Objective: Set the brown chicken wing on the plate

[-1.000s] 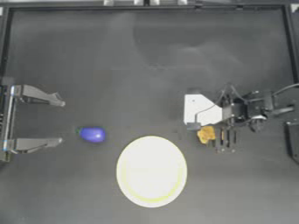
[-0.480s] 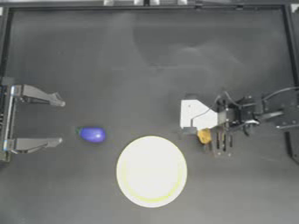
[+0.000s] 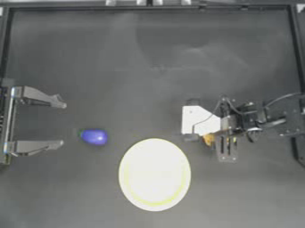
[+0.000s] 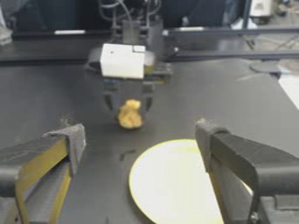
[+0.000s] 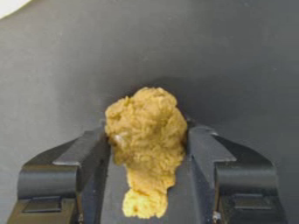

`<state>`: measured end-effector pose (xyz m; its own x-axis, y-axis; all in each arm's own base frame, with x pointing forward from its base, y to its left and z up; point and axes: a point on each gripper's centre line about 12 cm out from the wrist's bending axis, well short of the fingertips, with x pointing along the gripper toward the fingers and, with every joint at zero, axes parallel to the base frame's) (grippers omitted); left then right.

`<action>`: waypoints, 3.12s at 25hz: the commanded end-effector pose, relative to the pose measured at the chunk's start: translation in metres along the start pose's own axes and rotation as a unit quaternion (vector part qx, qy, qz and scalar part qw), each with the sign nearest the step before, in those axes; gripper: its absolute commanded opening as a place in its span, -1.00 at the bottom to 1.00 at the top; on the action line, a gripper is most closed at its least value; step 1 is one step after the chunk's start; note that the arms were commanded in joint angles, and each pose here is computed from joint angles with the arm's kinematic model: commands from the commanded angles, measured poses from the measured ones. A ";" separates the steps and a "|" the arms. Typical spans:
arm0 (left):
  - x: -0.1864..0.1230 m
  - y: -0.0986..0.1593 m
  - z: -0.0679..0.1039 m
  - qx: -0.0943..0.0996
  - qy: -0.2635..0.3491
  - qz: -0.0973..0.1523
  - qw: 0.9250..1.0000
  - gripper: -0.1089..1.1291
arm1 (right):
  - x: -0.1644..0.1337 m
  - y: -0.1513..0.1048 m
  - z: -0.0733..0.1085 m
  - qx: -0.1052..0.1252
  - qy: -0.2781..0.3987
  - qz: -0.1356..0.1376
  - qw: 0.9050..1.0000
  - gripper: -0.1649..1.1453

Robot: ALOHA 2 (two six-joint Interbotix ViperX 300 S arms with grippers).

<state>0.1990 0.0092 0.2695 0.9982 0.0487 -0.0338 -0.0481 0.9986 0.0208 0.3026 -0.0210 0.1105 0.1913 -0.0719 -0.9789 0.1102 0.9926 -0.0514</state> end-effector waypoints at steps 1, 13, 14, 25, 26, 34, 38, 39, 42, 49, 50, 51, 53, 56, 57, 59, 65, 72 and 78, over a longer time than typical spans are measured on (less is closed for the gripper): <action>0.004 0.001 0.004 -0.001 -0.001 0.003 1.000 0.84 | -0.017 0.001 0.016 -0.004 -0.031 -0.001 1.000 -0.15; 0.004 0.001 0.004 -0.001 0.003 0.003 1.000 0.84 | -0.075 0.009 0.067 -0.022 -0.123 0.005 0.992 -0.15; 0.004 0.002 0.004 -0.001 0.004 0.005 1.000 0.84 | -0.080 0.012 0.073 -0.027 -0.132 0.007 0.991 -0.15; 0.005 0.003 0.003 -0.001 0.009 0.007 1.000 0.84 | -0.068 0.058 0.125 -0.075 -0.143 0.054 0.985 -0.15; 0.006 0.003 0.003 -0.001 0.010 0.007 1.000 0.84 | -0.065 0.062 0.129 -0.077 -0.140 0.059 0.985 -0.15; 0.007 0.003 0.002 0.000 0.013 0.008 1.000 0.84 | -0.038 0.079 0.147 -0.096 -0.124 0.094 0.983 -0.15; 0.007 0.003 0.001 0.000 0.014 0.008 1.000 0.84 | -0.026 0.081 0.147 -0.093 -0.110 0.099 0.985 -0.15; 0.007 0.003 0.001 0.000 0.014 0.008 1.000 0.84 | -0.025 0.082 0.147 -0.091 -0.110 0.101 0.985 -0.15; 0.007 0.004 0.001 0.000 0.016 0.010 1.000 0.84 | -0.022 0.087 0.147 -0.093 -0.108 0.104 0.984 -0.15; 0.007 0.005 0.001 -0.001 0.015 0.012 1.000 0.84 | -0.013 0.090 0.149 -0.094 -0.102 0.106 0.985 -0.14; 0.007 0.005 0.000 -0.001 0.015 0.011 1.000 0.84 | -0.013 0.091 0.150 -0.094 -0.101 0.107 0.985 -0.14; 0.007 0.005 0.000 -0.001 0.015 0.011 1.000 0.84 | -0.012 0.091 0.150 -0.092 -0.101 0.108 0.985 -0.13; 0.007 0.005 0.000 -0.001 0.016 0.011 1.000 0.84 | -0.011 0.092 0.152 -0.091 -0.101 0.110 0.985 -0.11; 0.007 0.005 0.000 -0.001 0.016 0.012 1.000 0.84 | -0.010 0.092 0.152 -0.091 -0.100 0.110 0.985 0.03; 0.007 0.005 0.000 -0.001 0.016 0.011 1.000 0.84 | -0.012 0.092 0.153 -0.089 -0.101 0.111 0.985 0.12; 0.006 0.005 -0.002 -0.001 0.018 0.012 1.000 0.84 | -0.012 0.093 0.152 -0.086 -0.100 0.115 0.985 0.36; 0.006 0.005 -0.002 -0.001 0.018 0.012 1.000 0.84 | -0.011 0.094 0.151 -0.084 -0.095 0.118 0.985 0.82; 0.006 0.007 -0.003 -0.002 0.019 0.016 1.000 0.84 | -0.021 0.092 0.150 -0.086 -0.092 0.120 0.985 0.79; 0.006 0.007 -0.002 -0.002 0.017 0.017 1.000 0.84 | -0.051 0.083 0.149 -0.088 -0.131 0.113 0.981 0.79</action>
<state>0.2011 0.0161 0.2637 0.9939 0.0816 -0.0736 -0.0802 0.9965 0.0223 0.4479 0.0537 0.1561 0.3672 0.1543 -0.9173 -0.1267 0.9853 0.1150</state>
